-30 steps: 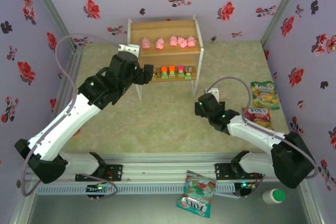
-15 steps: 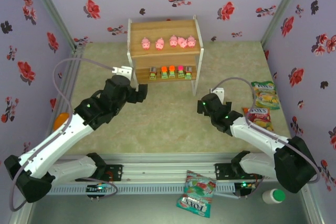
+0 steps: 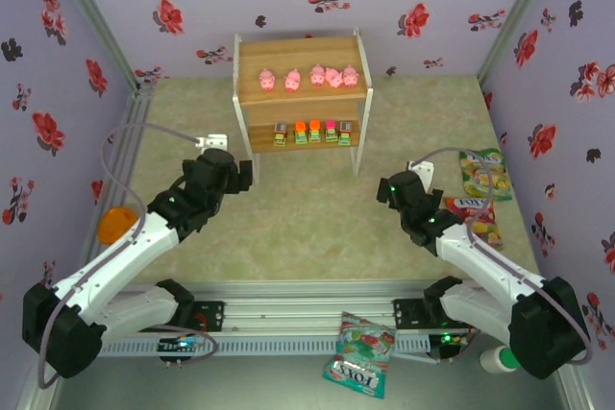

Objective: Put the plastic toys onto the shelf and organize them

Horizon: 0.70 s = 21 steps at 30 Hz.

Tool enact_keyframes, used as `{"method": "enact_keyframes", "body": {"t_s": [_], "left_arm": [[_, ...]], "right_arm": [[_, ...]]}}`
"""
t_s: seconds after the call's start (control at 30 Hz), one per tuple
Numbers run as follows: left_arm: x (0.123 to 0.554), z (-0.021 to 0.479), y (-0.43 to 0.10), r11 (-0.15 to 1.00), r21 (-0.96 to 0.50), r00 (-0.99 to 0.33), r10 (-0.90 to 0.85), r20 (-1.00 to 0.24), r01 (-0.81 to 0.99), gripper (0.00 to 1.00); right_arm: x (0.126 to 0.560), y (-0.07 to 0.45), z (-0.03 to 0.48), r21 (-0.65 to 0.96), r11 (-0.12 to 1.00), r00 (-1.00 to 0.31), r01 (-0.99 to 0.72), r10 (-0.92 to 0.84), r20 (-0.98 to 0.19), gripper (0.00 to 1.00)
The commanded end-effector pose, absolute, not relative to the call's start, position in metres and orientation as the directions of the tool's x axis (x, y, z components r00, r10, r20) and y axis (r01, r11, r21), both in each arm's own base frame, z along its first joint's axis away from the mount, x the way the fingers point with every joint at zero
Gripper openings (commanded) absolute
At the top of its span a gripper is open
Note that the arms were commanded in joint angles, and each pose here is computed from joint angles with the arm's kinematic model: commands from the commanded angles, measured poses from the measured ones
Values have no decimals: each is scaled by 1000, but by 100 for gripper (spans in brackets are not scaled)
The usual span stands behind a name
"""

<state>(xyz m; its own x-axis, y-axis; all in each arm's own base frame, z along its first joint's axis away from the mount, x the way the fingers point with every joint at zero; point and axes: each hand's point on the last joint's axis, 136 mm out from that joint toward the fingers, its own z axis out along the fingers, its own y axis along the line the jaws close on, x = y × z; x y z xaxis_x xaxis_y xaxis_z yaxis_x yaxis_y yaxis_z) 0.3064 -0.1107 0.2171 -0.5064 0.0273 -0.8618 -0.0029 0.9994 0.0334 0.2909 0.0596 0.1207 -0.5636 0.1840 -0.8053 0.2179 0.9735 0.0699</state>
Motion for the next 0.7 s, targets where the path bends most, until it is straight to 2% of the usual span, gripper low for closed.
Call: {"method": "enact_keyframes", "body": {"t_s": [0.0, 0.13, 0.23, 0.43, 0.67], "left_arm": [[317, 226, -95, 998, 38, -415, 13, -910, -52, 100], [323, 222, -87, 996, 78, -247, 68, -967, -31, 100], [324, 222, -68, 997, 45, -148, 34, -988, -68, 100], [340, 201, -32, 978, 164, -231, 131, -964, -131, 100], [355, 160, 1, 969, 178, -290, 124, -949, -170, 100]], "right_arm": [[286, 41, 122, 70, 954, -533, 293, 224, -816, 99], [287, 30, 128, 62, 941, -507, 332, 233, -830, 99], [289, 20, 133, 25, 929, -495, 369, 219, -841, 100], [301, 15, 151, -8, 932, -445, 363, 166, -880, 99], [315, 13, 170, -127, 941, -365, 313, -5, -931, 99]]}}
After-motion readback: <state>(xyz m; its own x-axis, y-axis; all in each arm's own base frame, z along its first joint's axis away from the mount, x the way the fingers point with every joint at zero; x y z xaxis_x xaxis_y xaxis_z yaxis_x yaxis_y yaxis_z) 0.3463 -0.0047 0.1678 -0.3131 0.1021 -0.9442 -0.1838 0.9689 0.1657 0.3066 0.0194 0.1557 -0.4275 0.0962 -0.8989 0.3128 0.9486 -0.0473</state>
